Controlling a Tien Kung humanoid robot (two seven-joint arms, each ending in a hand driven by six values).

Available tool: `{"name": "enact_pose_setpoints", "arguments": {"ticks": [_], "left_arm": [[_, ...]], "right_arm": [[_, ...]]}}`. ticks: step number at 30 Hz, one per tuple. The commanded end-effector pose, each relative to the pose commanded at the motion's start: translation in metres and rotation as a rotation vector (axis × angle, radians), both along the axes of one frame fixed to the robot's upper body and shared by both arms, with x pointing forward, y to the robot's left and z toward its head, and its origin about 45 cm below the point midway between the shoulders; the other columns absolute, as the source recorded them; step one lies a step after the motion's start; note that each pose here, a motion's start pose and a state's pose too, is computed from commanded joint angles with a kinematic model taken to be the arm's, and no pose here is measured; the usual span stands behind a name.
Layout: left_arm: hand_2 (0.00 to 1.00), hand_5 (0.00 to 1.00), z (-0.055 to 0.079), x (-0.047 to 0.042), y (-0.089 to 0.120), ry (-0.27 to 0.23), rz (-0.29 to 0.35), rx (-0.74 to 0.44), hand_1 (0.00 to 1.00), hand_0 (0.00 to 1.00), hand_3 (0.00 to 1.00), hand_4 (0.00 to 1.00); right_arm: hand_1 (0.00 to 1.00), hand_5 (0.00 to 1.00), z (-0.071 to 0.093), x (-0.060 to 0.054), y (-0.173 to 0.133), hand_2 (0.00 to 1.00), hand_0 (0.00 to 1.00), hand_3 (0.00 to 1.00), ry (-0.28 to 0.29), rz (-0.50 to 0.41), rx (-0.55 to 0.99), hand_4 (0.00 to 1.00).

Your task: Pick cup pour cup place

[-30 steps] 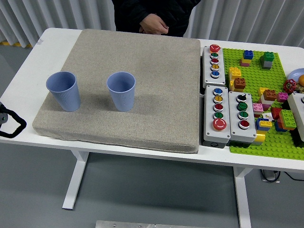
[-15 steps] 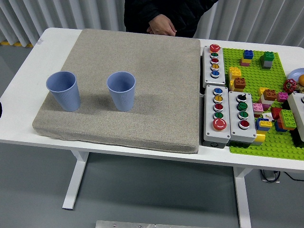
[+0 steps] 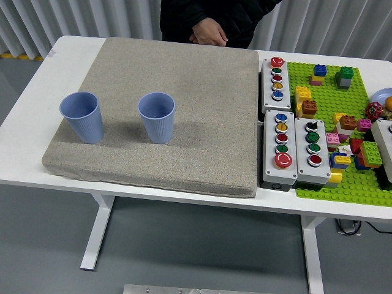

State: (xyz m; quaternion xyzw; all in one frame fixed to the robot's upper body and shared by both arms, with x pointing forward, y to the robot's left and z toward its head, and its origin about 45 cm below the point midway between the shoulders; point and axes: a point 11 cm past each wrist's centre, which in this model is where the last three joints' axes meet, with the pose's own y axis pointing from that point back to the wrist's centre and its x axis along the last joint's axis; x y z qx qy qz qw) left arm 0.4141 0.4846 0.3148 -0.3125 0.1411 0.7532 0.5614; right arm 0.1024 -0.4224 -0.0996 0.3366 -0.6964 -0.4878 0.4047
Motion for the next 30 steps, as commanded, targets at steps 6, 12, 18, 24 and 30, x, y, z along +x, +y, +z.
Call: {"name": "enact_pose_setpoints", "arguments": {"ticks": [6, 12, 18, 24, 30], "left_arm": [[0.788, 0.998, -0.0029, -0.0007, -0.0004, 0.011, 0.003, 0.010, 0.733, 0.761, 0.812, 0.836], [0.789, 0.998, -0.0045, -0.0007, -0.0026, 0.018, -0.001, 0.023, 0.733, 0.760, 0.813, 0.835], [0.789, 0.998, -0.0057, -0.0019, -0.0030, 0.026, -0.001, 0.034, 0.733, 0.757, 0.814, 0.833], [0.790, 0.998, -0.0039, -0.0045, 0.0014, 0.021, 0.013, 0.037, 0.733, 0.757, 0.814, 0.832], [0.791, 0.998, -0.0029, -0.0041, -0.0011, 0.016, 0.009, 0.040, 0.733, 0.757, 0.814, 0.832]], "right_arm": [[0.691, 0.277, -0.0001, -0.0004, -0.0001, 0.738, 0.723, 0.701, 0.000, -0.001, 0.000, 0.318], [0.691, 0.278, -0.0009, -0.0031, 0.0007, 0.738, 0.723, 0.701, 0.009, -0.001, 0.001, 0.317], [0.692, 0.279, -0.0010, -0.0027, 0.0016, 0.738, 0.722, 0.701, 0.011, 0.001, 0.002, 0.317], [0.692, 0.278, -0.0006, -0.0012, 0.0009, 0.739, 0.723, 0.702, 0.002, -0.005, 0.001, 0.317], [0.692, 0.277, -0.0009, -0.0020, 0.0013, 0.738, 0.723, 0.702, 0.004, -0.006, 0.003, 0.317]]}}
